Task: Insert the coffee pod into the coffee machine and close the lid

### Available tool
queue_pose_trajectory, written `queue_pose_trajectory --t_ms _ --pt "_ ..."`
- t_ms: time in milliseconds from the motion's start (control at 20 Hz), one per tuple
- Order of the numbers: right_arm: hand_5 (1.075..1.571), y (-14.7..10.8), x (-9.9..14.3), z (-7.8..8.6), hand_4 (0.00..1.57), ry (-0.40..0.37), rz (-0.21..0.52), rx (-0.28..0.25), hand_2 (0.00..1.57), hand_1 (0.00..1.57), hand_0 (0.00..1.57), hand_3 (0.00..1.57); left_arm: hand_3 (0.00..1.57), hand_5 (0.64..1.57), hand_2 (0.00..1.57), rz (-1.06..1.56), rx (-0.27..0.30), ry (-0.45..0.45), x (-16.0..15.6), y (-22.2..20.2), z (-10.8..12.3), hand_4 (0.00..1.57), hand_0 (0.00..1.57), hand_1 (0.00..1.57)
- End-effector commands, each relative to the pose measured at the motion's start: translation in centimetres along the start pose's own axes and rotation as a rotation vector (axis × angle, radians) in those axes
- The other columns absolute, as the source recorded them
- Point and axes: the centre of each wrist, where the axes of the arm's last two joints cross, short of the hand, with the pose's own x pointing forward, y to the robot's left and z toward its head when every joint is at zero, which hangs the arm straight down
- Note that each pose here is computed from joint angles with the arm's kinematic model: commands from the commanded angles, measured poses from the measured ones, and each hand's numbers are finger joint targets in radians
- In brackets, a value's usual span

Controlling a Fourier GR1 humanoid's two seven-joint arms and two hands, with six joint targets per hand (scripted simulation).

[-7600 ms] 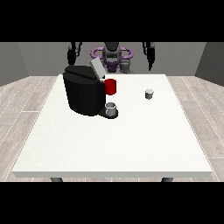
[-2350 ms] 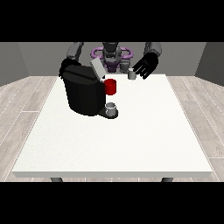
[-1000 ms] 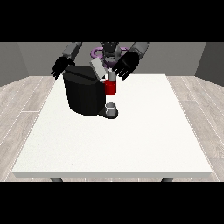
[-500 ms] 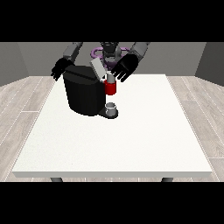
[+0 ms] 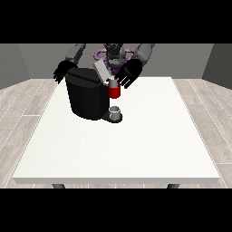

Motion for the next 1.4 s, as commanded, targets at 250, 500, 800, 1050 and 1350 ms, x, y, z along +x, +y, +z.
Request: queue_pose_trajectory --t_ms 250,500,800,1050,1350 --pt "1.571 0.0 0.1 -0.4 0.45 -0.009 0.002 -0.006 0.00 0.00 0.00 0.00 1.14 1.571 1.24 0.012 -0.032 0.004 0.8 -1.5 -0.4 0.47 1.20 1.20" --pt "1.571 -1.1 -1.4 0.2 0.36 0.016 0.005 -0.030 0.00 0.00 0.00 0.00 1.02 1.571 1.18 -0.019 -0.034 -0.011 1.3 -0.3 -0.5 0.45 1.15 1.15" --pt "1.571 -1.6 -0.1 -0.2 0.41 -0.044 -0.009 -0.014 0.00 0.00 0.00 0.00 0.95 1.571 1.12 -0.048 0.014 -0.019 -0.7 0.6 0.3 0.38 1.07 1.07" --pt "1.571 -0.8 0.3 -1.0 0.48 -0.005 -0.026 -0.039 0.00 0.00 0.00 0.00 0.95 1.571 1.12 -0.048 -0.035 -0.033 0.8 0.3 -0.3 0.36 1.06 1.06" --pt "1.571 -1.0 0.9 -1.1 0.46 -0.016 0.007 -0.037 0.00 0.00 0.00 0.00 0.00 1.571 0.00 -0.161 -0.083 -0.067 -0.5 1.6 0.3 0.00 0.00 0.00"
